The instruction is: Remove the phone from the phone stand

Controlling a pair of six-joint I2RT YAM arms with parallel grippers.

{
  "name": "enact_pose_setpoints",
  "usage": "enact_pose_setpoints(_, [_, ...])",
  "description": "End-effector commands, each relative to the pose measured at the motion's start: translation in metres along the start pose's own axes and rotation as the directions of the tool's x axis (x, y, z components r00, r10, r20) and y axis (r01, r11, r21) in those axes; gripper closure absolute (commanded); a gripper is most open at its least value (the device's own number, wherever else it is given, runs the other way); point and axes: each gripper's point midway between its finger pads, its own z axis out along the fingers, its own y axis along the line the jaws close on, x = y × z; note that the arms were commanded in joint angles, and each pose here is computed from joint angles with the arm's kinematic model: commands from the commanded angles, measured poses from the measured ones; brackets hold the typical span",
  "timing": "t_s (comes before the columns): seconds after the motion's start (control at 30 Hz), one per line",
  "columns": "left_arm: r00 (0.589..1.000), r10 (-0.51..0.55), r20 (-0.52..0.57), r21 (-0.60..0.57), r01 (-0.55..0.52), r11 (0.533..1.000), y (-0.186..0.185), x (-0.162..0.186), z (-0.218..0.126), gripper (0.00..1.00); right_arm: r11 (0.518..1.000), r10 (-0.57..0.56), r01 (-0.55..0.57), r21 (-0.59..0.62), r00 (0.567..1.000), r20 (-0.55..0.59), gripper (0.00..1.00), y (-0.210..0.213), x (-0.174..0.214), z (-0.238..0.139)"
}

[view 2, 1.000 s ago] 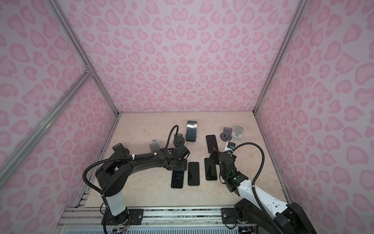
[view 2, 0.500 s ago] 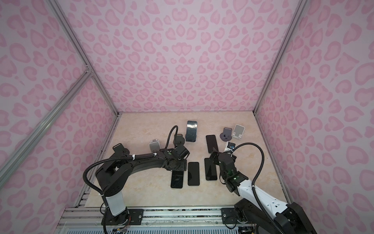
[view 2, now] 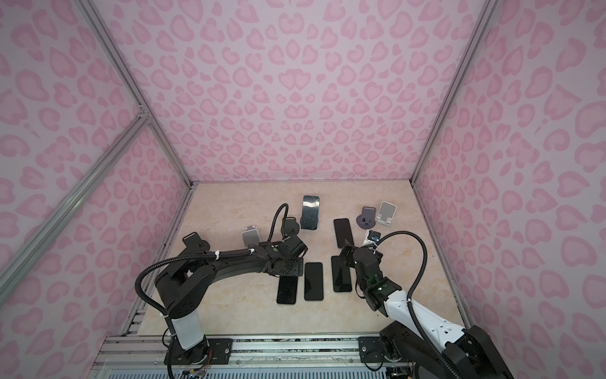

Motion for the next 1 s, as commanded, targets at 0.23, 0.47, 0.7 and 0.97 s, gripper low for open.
enact_pose_setpoints(0.23, [0.996, 0.037, 0.084, 0.015, -0.038, 0.999, -0.003, -0.027, -0.047, 0.08, 1.000, 0.004, -0.004, -0.007, 1.000, 0.002, 0.02, 0.003, -0.001, 0.001])
enact_pose_setpoints(0.47, [0.956, 0.094, 0.277, 0.062, -0.115, 0.991, -0.010, -0.071, -0.125, 0.02, 1.000, 0.006, -0.006, -0.010, 1.000, -0.001, 0.02, 0.003, 0.000, 0.002])
enact_pose_setpoints(0.7, [0.863, 0.095, 0.497, 0.047, -0.137, 0.990, 0.025, -0.093, -0.226, 0.02, 1.000, 0.009, -0.009, -0.012, 1.000, 0.004, 0.02, 0.003, -0.003, 0.000])
enact_pose_setpoints(0.97, [0.588, 0.009, 0.809, -0.031, 0.027, 0.999, 0.095, -0.122, -0.326, 0.02, 1.000, -0.010, 0.010, 0.008, 1.000, -0.011, 0.02, 0.000, 0.004, 0.004])
